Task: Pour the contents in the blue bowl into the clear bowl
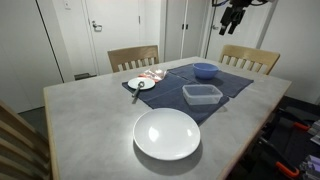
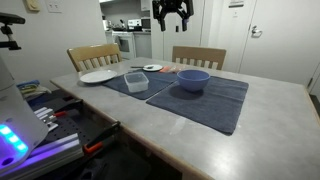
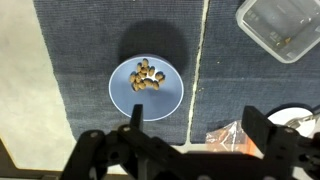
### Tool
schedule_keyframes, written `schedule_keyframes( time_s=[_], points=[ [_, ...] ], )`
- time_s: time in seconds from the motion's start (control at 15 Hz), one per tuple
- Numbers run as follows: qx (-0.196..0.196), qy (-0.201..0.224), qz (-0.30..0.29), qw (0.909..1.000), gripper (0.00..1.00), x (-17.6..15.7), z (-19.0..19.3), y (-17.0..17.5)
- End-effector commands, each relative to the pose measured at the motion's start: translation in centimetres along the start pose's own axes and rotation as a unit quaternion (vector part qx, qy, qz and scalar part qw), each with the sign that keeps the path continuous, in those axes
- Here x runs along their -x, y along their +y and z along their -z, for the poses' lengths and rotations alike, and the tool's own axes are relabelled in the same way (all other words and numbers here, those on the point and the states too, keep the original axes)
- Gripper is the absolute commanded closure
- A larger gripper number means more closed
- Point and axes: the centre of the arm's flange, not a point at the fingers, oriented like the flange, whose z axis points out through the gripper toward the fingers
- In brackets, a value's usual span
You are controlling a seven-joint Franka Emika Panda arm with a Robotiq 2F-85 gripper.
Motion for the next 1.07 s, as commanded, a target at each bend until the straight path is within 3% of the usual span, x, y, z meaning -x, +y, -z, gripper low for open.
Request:
schedule_keyframes(
  time_s=[0.0,0.2,0.53,1.0],
  points=[
    [-0.002,0.001,-0.004,1.0,0.0,-0.1,-0.2,0.0],
    [0.008,-0.007,-0.022,0.9997,0.0,0.3,-0.5,-0.6],
    [0.043,-0.018,-0.108,0.993,0.0,1.2,-1.5,0.0],
    [0.053,-0.061,-0.15,0.9854,0.0,0.8,-3.2,5.0]
  ],
)
